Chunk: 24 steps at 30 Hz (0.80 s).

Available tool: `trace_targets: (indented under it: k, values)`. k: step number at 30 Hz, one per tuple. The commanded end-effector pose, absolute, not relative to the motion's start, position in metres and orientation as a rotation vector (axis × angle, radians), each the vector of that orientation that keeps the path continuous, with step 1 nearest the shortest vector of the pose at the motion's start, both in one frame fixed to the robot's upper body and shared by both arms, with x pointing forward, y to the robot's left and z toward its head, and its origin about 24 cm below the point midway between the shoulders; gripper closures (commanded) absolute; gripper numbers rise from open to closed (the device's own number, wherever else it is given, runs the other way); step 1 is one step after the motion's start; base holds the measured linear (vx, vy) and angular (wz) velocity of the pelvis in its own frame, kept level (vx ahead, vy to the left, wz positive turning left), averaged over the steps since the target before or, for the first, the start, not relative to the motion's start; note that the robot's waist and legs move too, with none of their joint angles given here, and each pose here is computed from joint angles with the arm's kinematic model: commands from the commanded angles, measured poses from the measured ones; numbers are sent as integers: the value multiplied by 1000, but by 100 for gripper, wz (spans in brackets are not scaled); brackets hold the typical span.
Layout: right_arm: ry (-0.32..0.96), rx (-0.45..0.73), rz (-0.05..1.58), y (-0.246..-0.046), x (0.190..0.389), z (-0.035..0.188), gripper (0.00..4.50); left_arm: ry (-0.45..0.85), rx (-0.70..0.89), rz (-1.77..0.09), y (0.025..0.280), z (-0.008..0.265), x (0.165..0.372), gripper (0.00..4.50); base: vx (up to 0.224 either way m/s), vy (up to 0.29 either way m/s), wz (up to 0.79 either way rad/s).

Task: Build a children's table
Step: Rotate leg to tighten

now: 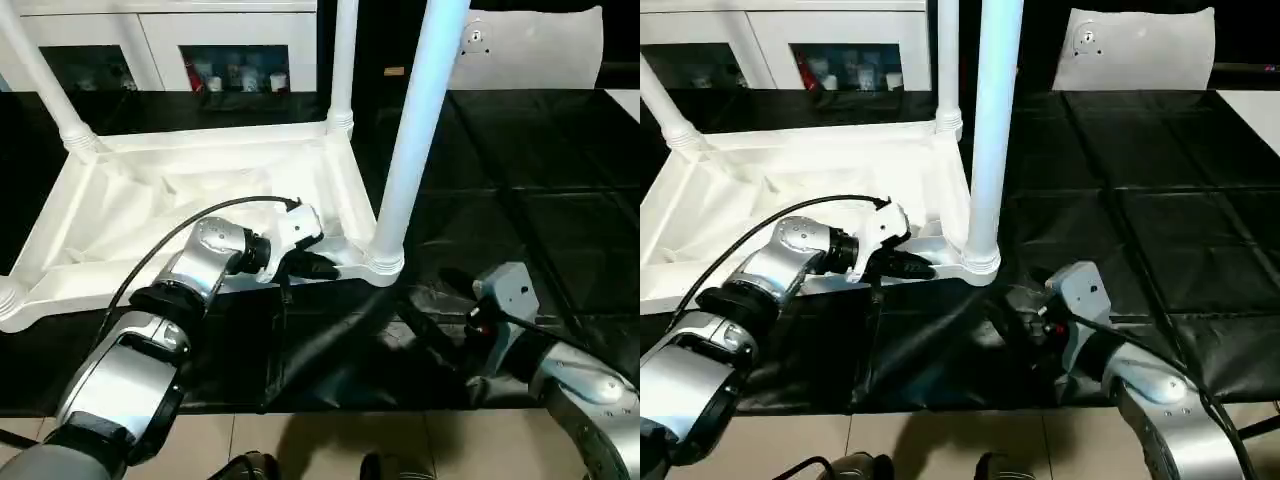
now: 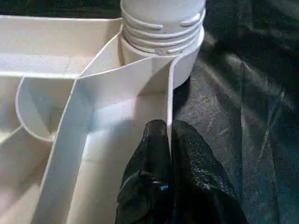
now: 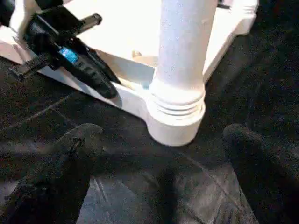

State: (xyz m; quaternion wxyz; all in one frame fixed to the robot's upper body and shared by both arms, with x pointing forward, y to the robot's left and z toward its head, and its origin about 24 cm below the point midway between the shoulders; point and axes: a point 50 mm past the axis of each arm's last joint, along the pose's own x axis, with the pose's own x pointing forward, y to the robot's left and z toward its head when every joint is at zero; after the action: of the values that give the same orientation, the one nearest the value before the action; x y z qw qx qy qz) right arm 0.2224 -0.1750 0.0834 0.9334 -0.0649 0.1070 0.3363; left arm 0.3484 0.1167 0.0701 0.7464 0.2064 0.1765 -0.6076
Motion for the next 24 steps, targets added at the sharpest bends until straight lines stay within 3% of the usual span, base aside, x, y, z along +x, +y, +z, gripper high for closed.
trace_targets:
  k: [1,3,11,16,24]
  values:
    - [214,-130,716,-175,224,85,0,446,476,-1345,128,61,342,450,0,0,0]
    - [215,-138,822,-176,229,90,0,440,450,-1404,140,64,332,450,0,0,0]
    - [227,-109,1083,-164,243,95,0,416,473,-1464,153,68,312,450,0,0,0]
    - [242,-112,1256,-157,258,94,46,385,483,-1514,149,72,298,450,0,0,0]
    - [249,-134,1345,-145,272,88,110,381,515,-1556,143,72,288,450,0,0,0]
